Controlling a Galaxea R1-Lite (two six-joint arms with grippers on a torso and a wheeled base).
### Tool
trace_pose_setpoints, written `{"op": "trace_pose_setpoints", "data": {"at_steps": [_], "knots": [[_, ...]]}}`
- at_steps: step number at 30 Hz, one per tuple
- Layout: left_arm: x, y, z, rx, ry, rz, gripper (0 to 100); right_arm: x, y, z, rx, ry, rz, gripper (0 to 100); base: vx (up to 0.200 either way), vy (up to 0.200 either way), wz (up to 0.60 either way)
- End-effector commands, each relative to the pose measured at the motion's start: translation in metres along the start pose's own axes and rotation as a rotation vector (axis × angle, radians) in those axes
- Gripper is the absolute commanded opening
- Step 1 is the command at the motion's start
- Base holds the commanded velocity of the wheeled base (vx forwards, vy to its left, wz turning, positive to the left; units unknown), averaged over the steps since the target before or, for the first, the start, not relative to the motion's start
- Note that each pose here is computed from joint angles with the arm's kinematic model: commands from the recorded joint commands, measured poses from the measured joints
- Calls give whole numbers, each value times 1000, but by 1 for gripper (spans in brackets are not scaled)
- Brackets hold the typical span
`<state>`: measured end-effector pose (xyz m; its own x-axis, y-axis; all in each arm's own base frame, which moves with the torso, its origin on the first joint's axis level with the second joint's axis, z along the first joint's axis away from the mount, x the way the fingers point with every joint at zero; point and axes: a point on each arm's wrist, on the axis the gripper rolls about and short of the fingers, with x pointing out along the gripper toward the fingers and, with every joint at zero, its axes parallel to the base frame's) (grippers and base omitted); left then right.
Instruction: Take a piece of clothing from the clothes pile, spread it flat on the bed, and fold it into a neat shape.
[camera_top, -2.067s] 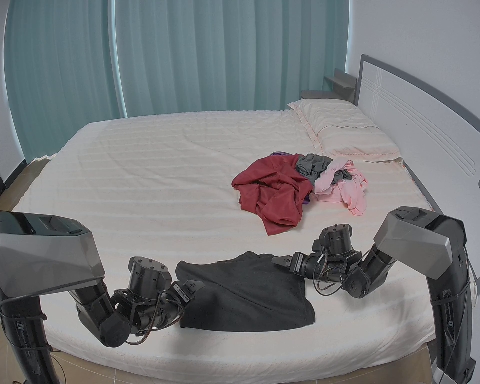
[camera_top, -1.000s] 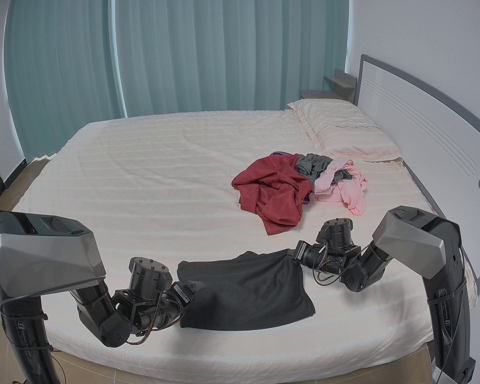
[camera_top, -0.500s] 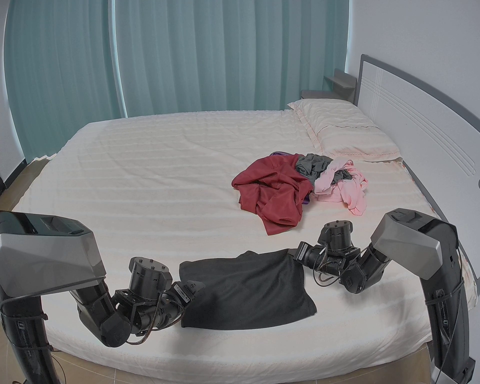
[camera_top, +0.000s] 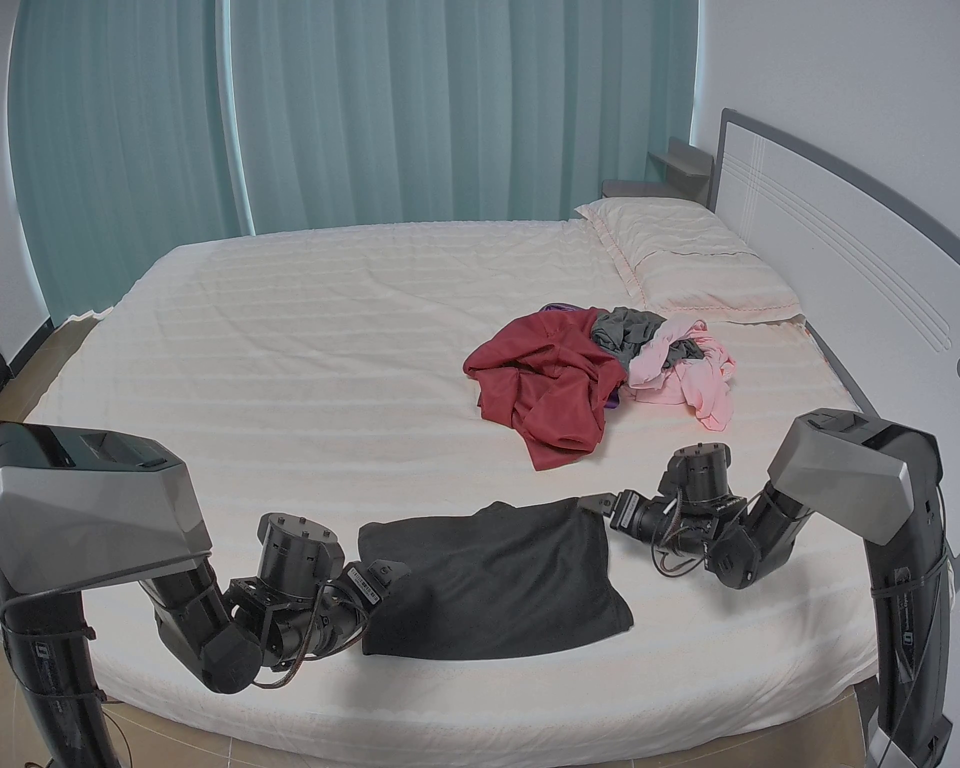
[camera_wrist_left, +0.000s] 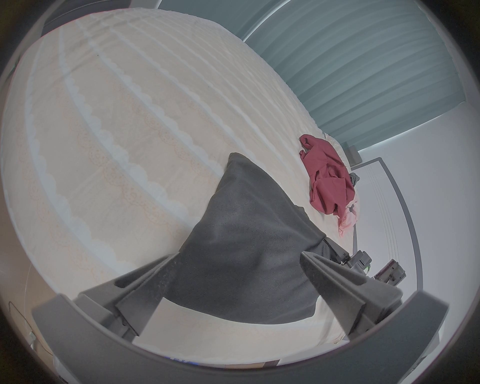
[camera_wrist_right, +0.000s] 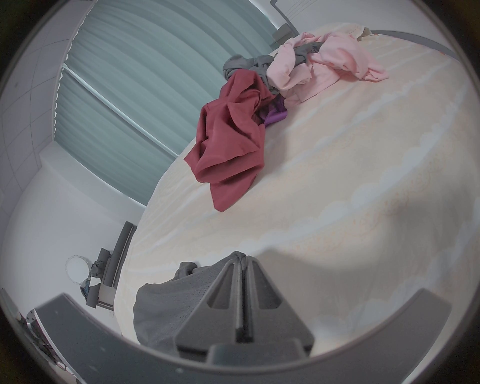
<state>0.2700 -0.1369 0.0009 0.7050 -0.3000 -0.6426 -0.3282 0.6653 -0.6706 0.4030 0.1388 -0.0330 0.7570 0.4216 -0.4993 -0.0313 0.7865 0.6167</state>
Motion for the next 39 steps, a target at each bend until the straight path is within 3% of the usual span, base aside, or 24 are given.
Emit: {"op": "trace_pose_setpoints", "data": {"at_steps": [1, 4, 13, 20, 21, 26, 39], "knots": [[0, 0, 0, 0, 0, 0, 100, -36, -9, -21, -41, 137, 48, 100, 0, 0, 0], [0, 0, 0, -1, -1, 1, 100, -40, -10, -24, -59, 165, 93, 100, 0, 0, 0], [1, 0, 1, -2, -3, 0, 100, -58, -12, -35, -88, 275, 113, 100, 0, 0, 0], [0, 0, 0, -1, -1, 1, 100, -59, -14, -38, -97, 288, 109, 100, 0, 0, 0], [0, 0, 0, -1, -1, 1, 100, -59, -14, -39, -108, 291, 110, 0, 0, 0, 0], [0, 0, 0, -1, -1, 1, 100, -63, -18, -43, -171, 321, 95, 0, 0, 0, 0], [1, 0, 0, -1, -1, 1, 100, -75, -29, -36, -173, 309, 63, 0, 0, 0, 0]]}}
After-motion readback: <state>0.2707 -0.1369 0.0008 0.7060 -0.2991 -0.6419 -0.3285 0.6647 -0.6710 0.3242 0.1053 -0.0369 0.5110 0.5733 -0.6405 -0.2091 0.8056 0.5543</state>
